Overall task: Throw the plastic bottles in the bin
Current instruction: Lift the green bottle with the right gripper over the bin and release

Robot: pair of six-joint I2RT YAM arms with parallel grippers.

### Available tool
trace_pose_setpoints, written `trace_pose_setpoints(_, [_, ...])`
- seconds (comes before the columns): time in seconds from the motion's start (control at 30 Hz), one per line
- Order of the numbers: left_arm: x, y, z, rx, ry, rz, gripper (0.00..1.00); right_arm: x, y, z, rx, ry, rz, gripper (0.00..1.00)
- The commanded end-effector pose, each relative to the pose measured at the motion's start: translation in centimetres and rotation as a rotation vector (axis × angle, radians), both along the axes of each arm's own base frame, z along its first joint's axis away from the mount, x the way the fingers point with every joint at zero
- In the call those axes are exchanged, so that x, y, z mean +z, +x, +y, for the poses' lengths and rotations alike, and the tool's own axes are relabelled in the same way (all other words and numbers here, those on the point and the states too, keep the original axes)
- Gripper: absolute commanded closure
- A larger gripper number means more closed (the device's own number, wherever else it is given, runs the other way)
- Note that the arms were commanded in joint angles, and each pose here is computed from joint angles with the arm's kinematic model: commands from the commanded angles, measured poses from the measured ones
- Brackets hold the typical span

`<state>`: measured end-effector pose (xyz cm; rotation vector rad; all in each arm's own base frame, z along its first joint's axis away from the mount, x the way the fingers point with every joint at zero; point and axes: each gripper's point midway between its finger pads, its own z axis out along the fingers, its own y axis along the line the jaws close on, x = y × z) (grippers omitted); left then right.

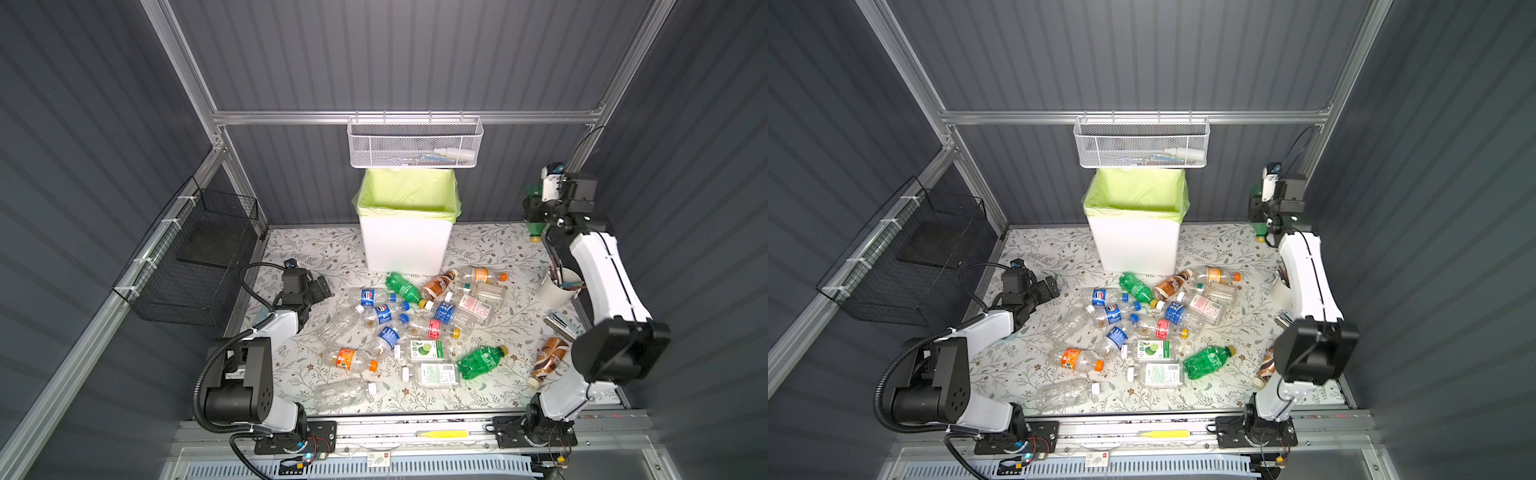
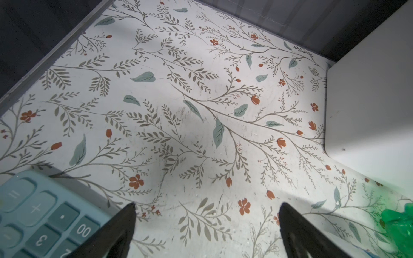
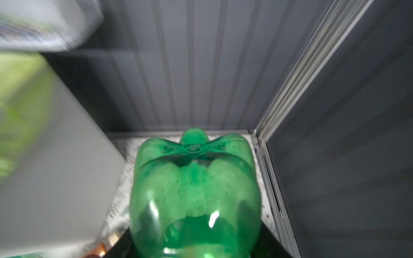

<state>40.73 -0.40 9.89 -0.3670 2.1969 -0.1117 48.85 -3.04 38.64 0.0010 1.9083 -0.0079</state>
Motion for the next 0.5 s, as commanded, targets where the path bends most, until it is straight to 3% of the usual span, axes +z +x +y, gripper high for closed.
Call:
trace_pose_setpoints(0.0, [0.8,-0.3,0.3,0.022,0.003,-0.018,0.0,8.2,-2.2,1.9,0.071,0.139,-0.314,0.53])
trace_pose_setpoints(0.13, [1.0,-0.2,0.1,0.012,-0.007,-0.025,0.0,14.7,-5.8,3.6,0.156,0.277,-0.51,0.53])
trace_pose_setpoints(0.23, [0.9,-0.2,-0.1,0.007,-0.016,-0.022,0.0,17.5,-6.5,5.7,0.249,0.371,-0.585,0.53])
trace_pose_setpoints(0.33, [1.3,-0.3,-0.2,0.002,-0.02,-0.031,0.0,18.6,-5.3,9.7,0.35,0.401,-0.587,0.53])
trace_pose_setpoints(0.47, [1.6,-0.5,-0.1,0.003,-0.019,-0.031,0.0,16.1,-0.9,17.9,0.532,0.423,-0.441,0.51])
